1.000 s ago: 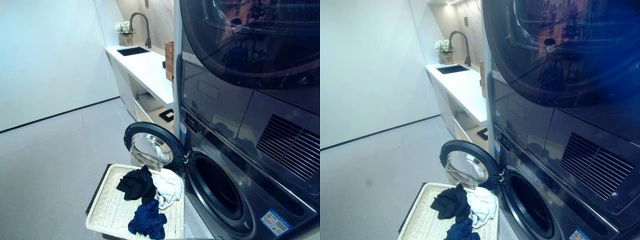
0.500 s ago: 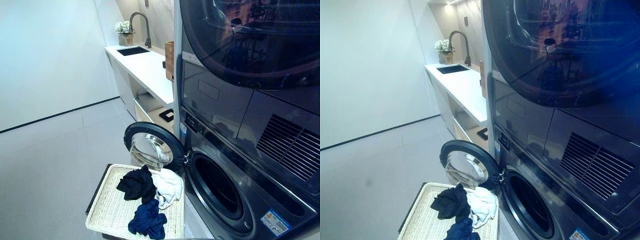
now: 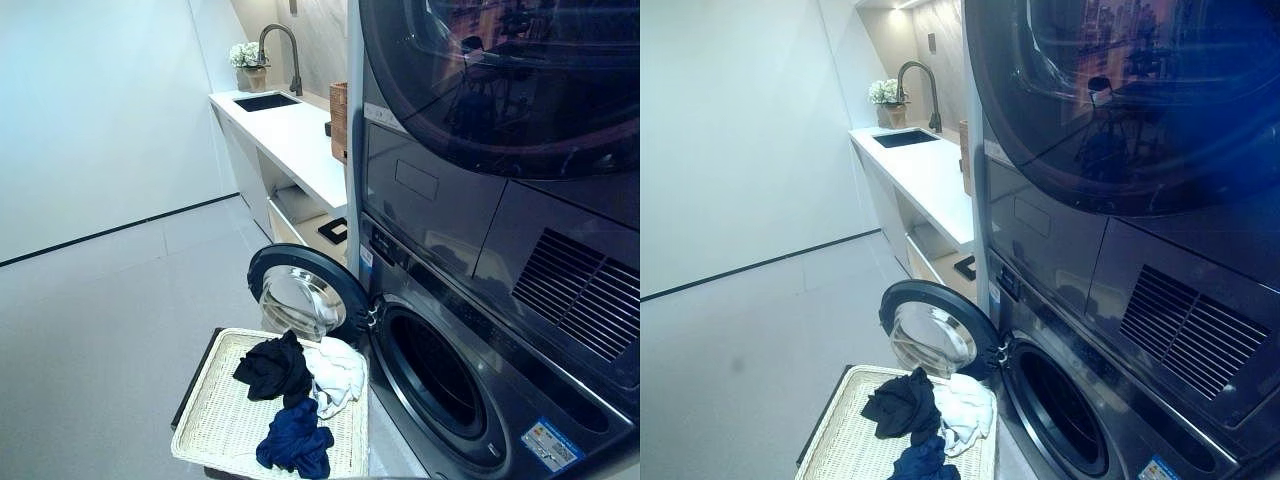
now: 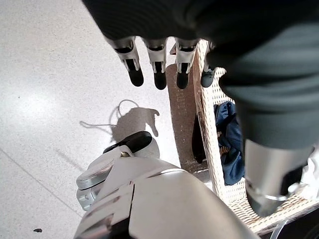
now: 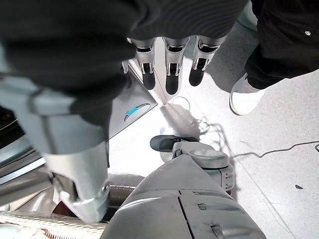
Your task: Put the clothes into the washing machine.
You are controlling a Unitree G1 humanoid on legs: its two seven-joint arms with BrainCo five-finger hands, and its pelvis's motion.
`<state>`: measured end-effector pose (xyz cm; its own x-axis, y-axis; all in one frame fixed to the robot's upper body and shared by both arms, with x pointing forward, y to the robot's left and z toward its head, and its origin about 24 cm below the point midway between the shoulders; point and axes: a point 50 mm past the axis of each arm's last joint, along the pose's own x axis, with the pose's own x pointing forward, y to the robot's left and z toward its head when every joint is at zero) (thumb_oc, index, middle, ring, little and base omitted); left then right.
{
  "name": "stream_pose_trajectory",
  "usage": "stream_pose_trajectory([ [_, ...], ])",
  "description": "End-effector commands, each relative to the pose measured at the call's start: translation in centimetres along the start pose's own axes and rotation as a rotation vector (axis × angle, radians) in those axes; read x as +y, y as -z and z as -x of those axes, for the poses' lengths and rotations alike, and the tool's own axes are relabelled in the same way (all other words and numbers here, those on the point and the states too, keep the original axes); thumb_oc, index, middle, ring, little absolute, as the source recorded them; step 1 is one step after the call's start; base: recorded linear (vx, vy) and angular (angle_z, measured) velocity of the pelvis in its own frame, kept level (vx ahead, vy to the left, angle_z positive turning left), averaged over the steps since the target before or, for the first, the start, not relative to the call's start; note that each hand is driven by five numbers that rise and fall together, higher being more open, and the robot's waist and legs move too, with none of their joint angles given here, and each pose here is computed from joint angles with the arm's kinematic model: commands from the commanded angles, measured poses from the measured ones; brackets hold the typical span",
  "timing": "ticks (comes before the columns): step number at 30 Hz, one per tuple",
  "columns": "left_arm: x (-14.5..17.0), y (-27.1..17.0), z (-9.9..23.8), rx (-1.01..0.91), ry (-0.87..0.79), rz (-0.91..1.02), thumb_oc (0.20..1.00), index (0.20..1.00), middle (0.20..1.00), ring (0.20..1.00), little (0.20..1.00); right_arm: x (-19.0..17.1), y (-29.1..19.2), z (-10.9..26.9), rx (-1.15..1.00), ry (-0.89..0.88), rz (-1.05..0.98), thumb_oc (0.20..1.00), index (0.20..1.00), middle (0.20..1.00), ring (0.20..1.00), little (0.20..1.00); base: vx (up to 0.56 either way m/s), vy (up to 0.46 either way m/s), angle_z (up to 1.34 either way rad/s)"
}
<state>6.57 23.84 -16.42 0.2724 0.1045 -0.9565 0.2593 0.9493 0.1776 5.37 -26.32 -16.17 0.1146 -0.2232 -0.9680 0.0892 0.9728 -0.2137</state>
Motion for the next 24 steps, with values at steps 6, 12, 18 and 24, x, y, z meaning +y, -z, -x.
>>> stream_pose_trajectory([
  [6, 1.7, -5.6, -0.3, -0.177, -0.079, 0.107, 1.000, 1.000, 1.000, 1.000, 1.000, -0.3, -4.6, 0.3, -0.091, 0.013, -0.033, 1.000, 1.000, 1.000, 1.000, 1.000, -0.05, -0.001, -0.02],
  [12, 3.5, -11.0, 0.5, -0.407, -0.193, 0.221, 1.000, 1.000, 1.000, 1.000, 1.000, -0.5, -10.5, 1.5, -0.295, 0.024, -0.078, 1.000, 1.000, 1.000, 1.000, 1.000, -0.17, -0.004, 0.00],
  [18, 6.1, -16.3, 2.8, -0.677, -0.346, 0.344, 1.000, 1.000, 1.000, 1.000, 1.000, -1.1, -15.2, 3.3, -0.502, 0.047, -0.096, 1.000, 1.000, 1.000, 1.000, 1.000, -0.06, 0.025, 0.01],
  [24, 8.9, -21.6, 6.7, -0.948, -0.564, 0.397, 1.000, 1.000, 1.000, 1.000, 1.000, -2.2, -19.1, 5.3, -0.655, 0.072, -0.097, 1.000, 1.000, 1.000, 1.000, 1.000, -0.04, -0.002, 0.01],
])
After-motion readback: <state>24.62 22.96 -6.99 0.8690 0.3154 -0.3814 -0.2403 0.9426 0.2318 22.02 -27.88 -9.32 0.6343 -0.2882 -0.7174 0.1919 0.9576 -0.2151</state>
